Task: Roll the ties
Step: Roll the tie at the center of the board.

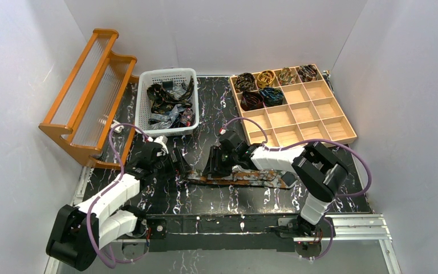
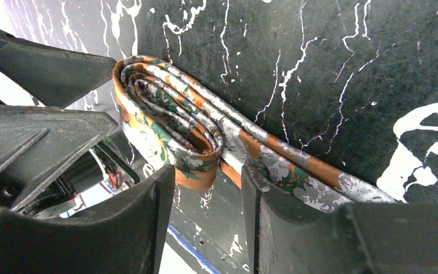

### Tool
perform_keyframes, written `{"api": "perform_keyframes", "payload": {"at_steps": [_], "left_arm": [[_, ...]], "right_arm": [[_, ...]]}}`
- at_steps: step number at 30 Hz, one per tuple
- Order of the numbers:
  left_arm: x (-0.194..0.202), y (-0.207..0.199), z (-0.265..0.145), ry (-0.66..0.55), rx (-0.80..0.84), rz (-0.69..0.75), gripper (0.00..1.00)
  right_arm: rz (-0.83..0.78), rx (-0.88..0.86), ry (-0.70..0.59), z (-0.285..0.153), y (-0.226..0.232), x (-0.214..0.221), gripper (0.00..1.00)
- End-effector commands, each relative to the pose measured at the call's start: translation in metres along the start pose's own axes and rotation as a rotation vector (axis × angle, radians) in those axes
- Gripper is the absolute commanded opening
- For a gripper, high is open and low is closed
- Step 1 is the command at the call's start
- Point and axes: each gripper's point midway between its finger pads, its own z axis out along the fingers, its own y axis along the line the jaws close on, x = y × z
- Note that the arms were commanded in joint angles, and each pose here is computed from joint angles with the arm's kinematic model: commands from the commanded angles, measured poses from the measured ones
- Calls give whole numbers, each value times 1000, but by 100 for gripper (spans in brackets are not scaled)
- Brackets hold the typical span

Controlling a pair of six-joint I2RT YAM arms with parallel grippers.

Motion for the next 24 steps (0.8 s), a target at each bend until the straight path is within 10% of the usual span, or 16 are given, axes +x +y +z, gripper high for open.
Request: {"api": "perform_keyframes", "payload": {"at_steps": [1,24], "left_arm": [[-3,0,-1,3,-7,20,85],[15,5,3,46,13,-24,84]], "right_arm": [[8,-73,5,3,19,-8,53],[24,-62,18,7,2,-9,32]]}}
